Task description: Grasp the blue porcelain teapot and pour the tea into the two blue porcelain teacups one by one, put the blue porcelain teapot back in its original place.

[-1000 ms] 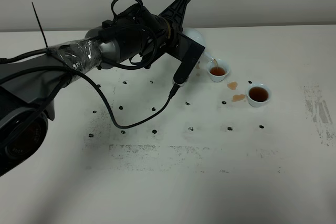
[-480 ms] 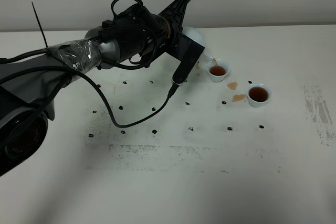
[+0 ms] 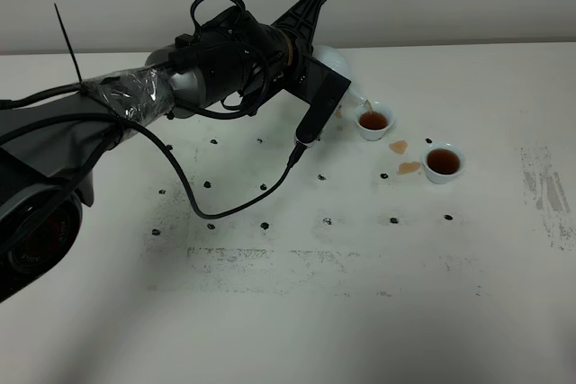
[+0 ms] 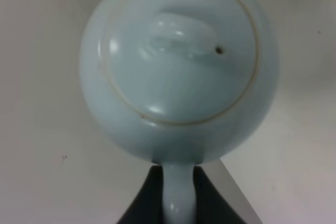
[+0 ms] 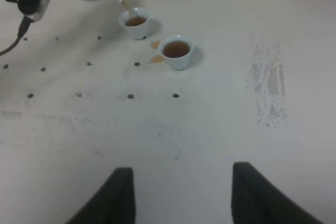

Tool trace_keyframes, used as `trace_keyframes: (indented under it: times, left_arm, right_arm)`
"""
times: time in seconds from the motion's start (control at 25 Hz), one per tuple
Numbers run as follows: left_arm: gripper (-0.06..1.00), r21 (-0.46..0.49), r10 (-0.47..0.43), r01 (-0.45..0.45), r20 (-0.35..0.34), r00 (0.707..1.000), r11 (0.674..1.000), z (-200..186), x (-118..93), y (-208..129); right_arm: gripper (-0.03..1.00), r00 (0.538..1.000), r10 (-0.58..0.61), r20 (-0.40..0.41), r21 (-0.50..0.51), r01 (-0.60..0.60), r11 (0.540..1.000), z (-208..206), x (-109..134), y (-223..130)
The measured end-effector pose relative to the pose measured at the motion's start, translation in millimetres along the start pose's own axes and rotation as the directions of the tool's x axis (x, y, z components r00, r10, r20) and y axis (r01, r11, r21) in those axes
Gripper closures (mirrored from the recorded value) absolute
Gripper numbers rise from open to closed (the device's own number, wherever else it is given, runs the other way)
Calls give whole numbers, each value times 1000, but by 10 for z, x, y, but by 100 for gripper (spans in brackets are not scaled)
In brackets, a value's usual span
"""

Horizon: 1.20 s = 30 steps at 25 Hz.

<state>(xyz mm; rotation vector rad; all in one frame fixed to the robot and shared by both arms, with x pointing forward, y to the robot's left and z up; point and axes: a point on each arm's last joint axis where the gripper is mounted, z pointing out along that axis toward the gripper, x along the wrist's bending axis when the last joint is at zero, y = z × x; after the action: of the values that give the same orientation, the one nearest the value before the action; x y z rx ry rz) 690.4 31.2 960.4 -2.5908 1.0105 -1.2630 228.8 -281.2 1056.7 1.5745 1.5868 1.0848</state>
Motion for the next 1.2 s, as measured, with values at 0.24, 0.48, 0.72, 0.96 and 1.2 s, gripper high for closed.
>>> trace_keyframes:
  times: [0.24, 0.48, 0.72, 0.96, 1.2]
  left_arm:
    - [87, 0, 0, 0, 0, 1000, 1000, 0, 0, 0]
    - [87, 0, 0, 0, 0, 1000, 1000, 0, 0, 0]
    - [87, 0, -1, 1, 0, 1000, 1000, 0, 0, 0]
    - [87, -14, -35, 35, 14, 999, 999, 0, -13, 13]
    - [87, -36, -155, 156, 29, 988, 987, 0, -22, 36]
  right_arm:
    - [52, 1000, 0, 0, 0, 0, 1000, 0, 0, 0]
    - [52, 1000, 0, 0, 0, 0, 1000, 0, 0, 0]
    - [52, 1000, 0, 0, 0, 0, 1000, 0, 0, 0]
    - [52, 1000, 0, 0, 0, 0, 1000, 0, 0, 0]
    - [52, 1000, 0, 0, 0, 0, 1000, 0, 0, 0]
